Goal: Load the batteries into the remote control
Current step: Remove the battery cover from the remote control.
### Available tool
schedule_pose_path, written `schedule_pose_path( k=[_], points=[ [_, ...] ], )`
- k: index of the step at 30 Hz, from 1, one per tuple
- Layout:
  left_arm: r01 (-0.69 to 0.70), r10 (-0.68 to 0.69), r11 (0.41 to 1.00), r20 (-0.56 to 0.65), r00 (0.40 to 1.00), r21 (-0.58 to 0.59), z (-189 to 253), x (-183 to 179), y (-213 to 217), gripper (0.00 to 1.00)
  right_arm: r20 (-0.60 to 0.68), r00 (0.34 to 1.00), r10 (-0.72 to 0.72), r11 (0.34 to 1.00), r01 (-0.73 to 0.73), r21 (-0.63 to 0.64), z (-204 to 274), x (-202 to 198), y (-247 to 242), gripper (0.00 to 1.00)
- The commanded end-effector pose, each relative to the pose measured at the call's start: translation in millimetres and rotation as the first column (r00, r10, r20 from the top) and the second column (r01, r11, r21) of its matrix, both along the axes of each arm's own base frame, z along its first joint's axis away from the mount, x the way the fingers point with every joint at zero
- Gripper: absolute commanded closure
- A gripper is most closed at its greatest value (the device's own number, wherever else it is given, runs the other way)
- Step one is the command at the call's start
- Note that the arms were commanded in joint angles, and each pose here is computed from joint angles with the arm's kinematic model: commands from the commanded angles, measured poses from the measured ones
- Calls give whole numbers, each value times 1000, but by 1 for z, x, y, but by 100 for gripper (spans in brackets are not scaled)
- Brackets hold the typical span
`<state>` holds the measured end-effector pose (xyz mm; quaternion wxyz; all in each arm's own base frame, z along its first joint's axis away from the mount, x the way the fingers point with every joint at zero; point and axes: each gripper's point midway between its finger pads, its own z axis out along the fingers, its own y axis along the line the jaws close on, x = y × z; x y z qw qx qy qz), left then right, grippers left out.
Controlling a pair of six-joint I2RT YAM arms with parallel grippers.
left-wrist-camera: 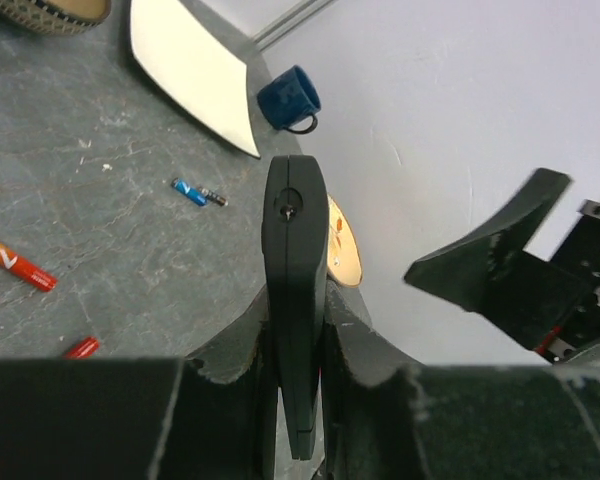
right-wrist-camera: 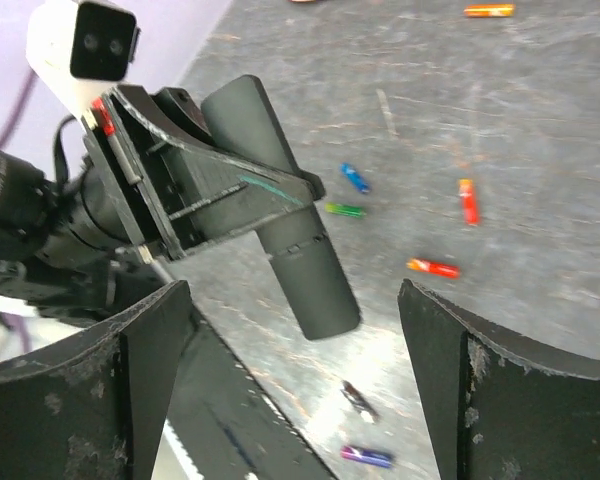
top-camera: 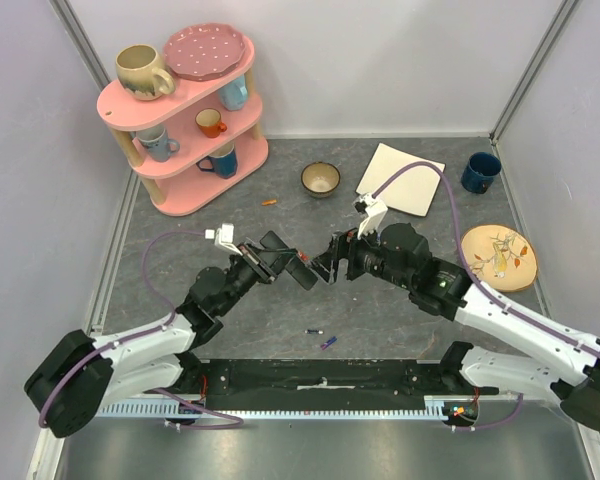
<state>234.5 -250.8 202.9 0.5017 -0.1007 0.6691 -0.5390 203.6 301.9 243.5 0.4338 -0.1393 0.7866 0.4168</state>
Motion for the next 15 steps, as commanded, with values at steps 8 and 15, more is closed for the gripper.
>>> schedule_pose_path(
  k=[8, 15],
  points=[
    [300, -315, 934, -53, 948, -193, 12, -6, -25, 98, 130, 990, -48, 908, 98, -407, -18, 5, -62, 3],
    [419, -444, 829, 19, 896, -370, 29, -3, -36, 98, 174, 984, -35, 900, 107, -423, -5, 5, -64, 2]
  ],
)
